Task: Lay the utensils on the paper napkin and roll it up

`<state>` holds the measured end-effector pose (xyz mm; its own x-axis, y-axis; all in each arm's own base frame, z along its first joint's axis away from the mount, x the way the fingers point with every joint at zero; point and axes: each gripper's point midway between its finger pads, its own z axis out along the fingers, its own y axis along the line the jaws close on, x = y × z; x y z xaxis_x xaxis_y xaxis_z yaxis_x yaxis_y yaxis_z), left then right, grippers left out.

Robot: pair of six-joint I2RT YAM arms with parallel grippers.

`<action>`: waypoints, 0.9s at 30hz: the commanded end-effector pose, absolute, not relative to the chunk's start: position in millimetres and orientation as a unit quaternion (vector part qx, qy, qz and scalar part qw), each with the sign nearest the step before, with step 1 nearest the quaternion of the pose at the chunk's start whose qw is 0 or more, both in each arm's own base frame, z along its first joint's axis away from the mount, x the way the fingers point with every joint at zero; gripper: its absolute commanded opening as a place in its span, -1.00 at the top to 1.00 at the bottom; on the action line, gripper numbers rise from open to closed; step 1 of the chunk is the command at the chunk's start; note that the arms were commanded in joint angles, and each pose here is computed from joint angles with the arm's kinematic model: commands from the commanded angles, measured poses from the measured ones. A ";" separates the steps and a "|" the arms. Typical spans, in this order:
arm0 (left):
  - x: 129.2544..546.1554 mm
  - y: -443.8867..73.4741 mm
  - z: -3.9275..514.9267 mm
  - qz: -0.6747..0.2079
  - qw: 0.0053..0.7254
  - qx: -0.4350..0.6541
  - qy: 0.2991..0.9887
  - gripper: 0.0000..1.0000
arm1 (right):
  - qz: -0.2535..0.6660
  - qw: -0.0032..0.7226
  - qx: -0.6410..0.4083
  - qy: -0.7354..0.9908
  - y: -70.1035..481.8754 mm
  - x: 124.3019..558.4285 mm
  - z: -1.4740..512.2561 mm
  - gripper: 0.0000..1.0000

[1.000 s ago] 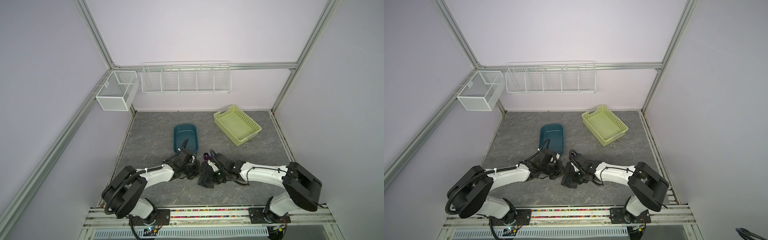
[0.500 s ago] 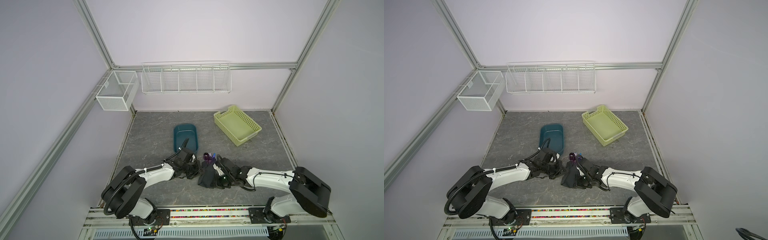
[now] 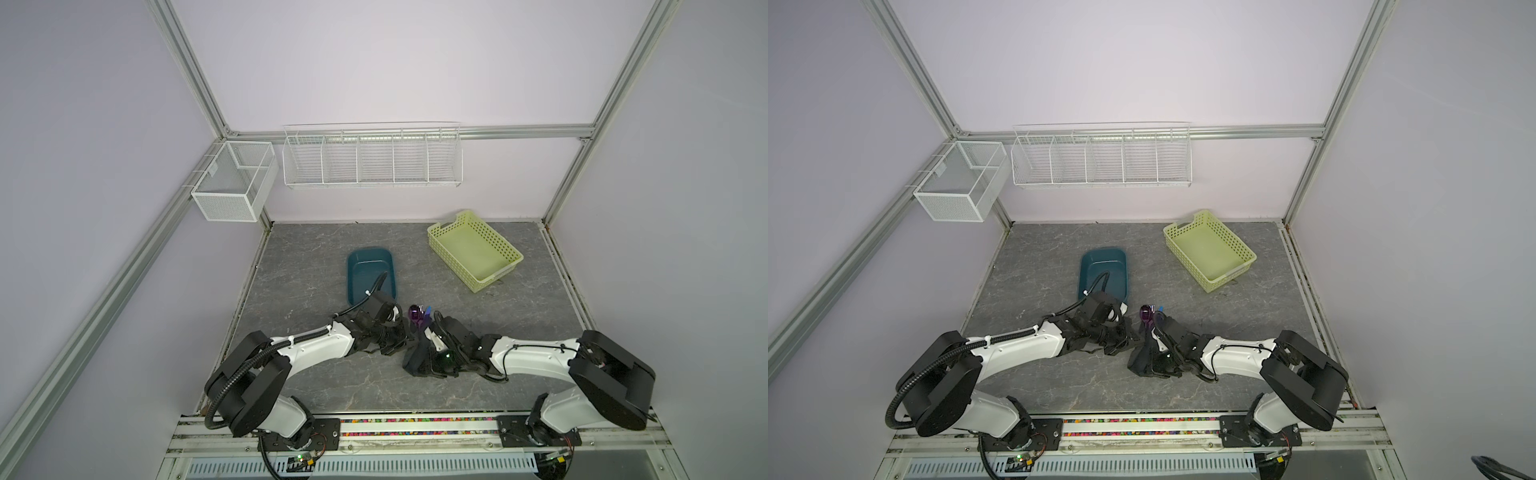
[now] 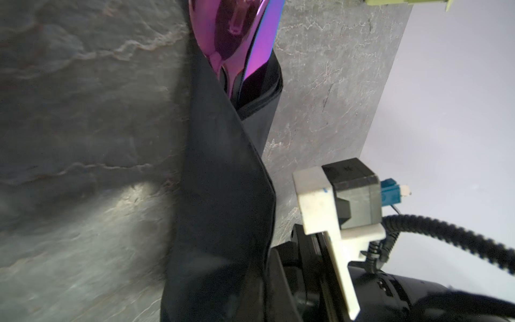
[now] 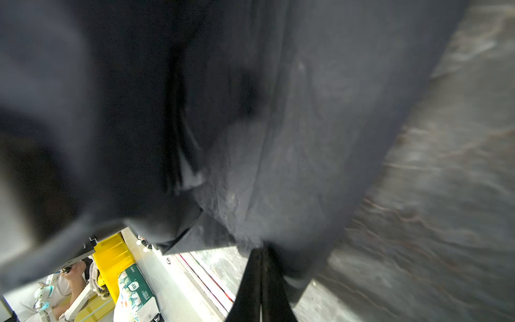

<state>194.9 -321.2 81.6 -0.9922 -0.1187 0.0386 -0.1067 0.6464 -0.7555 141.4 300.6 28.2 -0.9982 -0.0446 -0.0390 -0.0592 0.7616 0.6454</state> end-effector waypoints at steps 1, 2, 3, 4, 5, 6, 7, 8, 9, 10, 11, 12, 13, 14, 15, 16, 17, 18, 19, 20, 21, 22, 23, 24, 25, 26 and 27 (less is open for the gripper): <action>200.6 -334.2 84.8 -0.427 0.009 -0.058 0.902 0.98 | 0.337 0.000 -0.014 0.942 293.9 138.4 18.3 0.87; 200.0 -336.7 82.8 -0.427 0.005 -0.057 0.902 0.98 | 0.337 0.001 -0.014 0.941 293.4 138.9 18.5 0.87; 199.4 -339.4 81.6 -0.428 0.002 -0.054 0.902 0.98 | 0.336 0.001 -0.013 0.942 292.8 139.0 18.1 0.88; 199.3 -341.7 80.8 -0.428 0.000 -0.053 0.902 0.98 | 0.337 0.001 -0.013 0.941 292.9 139.0 18.2 0.87; 198.7 -344.1 79.9 -0.428 -0.001 -0.051 0.902 0.98 | 0.337 0.001 -0.014 0.941 292.9 139.0 18.0 0.87; 197.7 -346.3 78.0 -0.427 -0.004 -0.050 0.903 0.98 | 0.338 0.001 -0.014 0.941 293.2 139.4 18.3 0.87; 197.5 -347.9 76.9 -0.428 -0.005 -0.050 0.903 0.98 | 0.338 0.001 -0.014 0.941 293.0 139.1 17.9 0.87; 197.5 -350.1 75.5 -0.428 -0.007 -0.050 0.902 0.98 | 0.338 0.000 -0.014 0.941 293.0 138.8 17.5 0.87; 198.5 -351.7 74.5 -0.430 -0.007 -0.051 0.901 0.98 | 0.338 0.001 -0.014 0.941 293.0 139.1 17.5 0.87; 198.1 -353.0 72.8 -0.431 -0.008 -0.053 0.901 0.98 | 0.338 0.000 -0.014 0.941 292.7 138.6 16.8 0.87; 199.0 -354.1 71.1 -0.433 -0.008 -0.056 0.900 0.97 | 0.338 0.000 -0.014 0.941 293.1 138.4 16.9 0.87; 199.7 -355.3 69.9 -0.435 -0.009 -0.058 0.899 0.98 | 0.339 0.000 -0.015 0.941 292.9 138.4 17.0 0.87; 200.7 -356.0 67.9 -0.434 -0.008 -0.059 0.899 0.98 | 0.338 0.000 -0.014 0.941 292.8 138.7 16.7 0.87; 202.0 -357.0 66.1 -0.435 -0.008 -0.061 0.898 0.98 | 0.337 -0.001 -0.013 0.941 292.3 138.5 16.3 0.87; 203.2 -358.2 64.2 -0.435 -0.007 -0.063 0.898 0.97 | 0.338 -0.001 -0.014 0.941 292.3 138.4 16.7 0.87; 203.9 -358.9 62.1 -0.436 -0.008 -0.066 0.897 0.97 | 0.338 0.000 -0.013 0.941 292.1 138.7 17.5 0.87; 204.9 -360.4 60.4 -0.438 -0.009 -0.068 0.896 0.97 | 0.338 0.001 -0.013 0.941 291.9 138.9 18.5 0.87; 205.9 -361.1 58.9 -0.439 -0.009 -0.070 0.896 0.96 | 0.337 0.003 -0.013 0.941 291.0 139.0 19.5 0.87; 205.8 -361.6 56.8 -0.439 -0.010 -0.071 0.896 0.96 | 0.337 0.005 -0.013 0.941 290.4 138.9 21.0 0.87; 206.1 -361.4 54.0 -0.437 -0.010 -0.072 0.896 0.96 | 0.336 0.008 -0.012 0.942 289.1 139.3 23.0 0.86; 205.7 -361.1 51.4 -0.436 -0.012 -0.072 0.897 0.96 | 0.334 0.012 -0.011 0.942 287.4 139.8 24.7 0.84; 205.7 -360.9 49.1 -0.435 -0.013 -0.073 0.897 0.95 | 0.333 0.014 -0.008 0.943 285.4 140.0 26.5 0.83; 205.2 -360.7 47.1 -0.434 -0.015 -0.074 0.898 0.94 | 0.332 0.019 -0.005 0.943 283.0 141.2 28.5 0.81; 204.1 -360.5 44.1 -0.432 -0.018 -0.073 0.899 0.93 | 0.331 0.022 0.000 0.943 280.5 141.0 29.8 0.79; 203.7 -360.4 42.3 -0.432 -0.019 -0.074 0.899 0.93 | 0.332 0.025 0.005 0.943 278.4 141.4 31.6 0.77; 203.3 -360.7 41.1 -0.434 -0.020 -0.074 0.898 0.92 | 0.332 0.029 0.010 0.943 275.9 142.3 33.0 0.76; 203.3 -360.6 39.5 -0.436 -0.021 -0.077 0.897 0.91 | 0.334 0.033 0.014 0.942 274.2 143.1 35.6 0.74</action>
<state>202.1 -354.2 39.9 -0.9882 -0.1175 0.0981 -0.1507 0.6335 -0.7589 143.3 289.0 38.1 -0.9977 -0.0094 -0.0669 -0.0510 0.7535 0.6555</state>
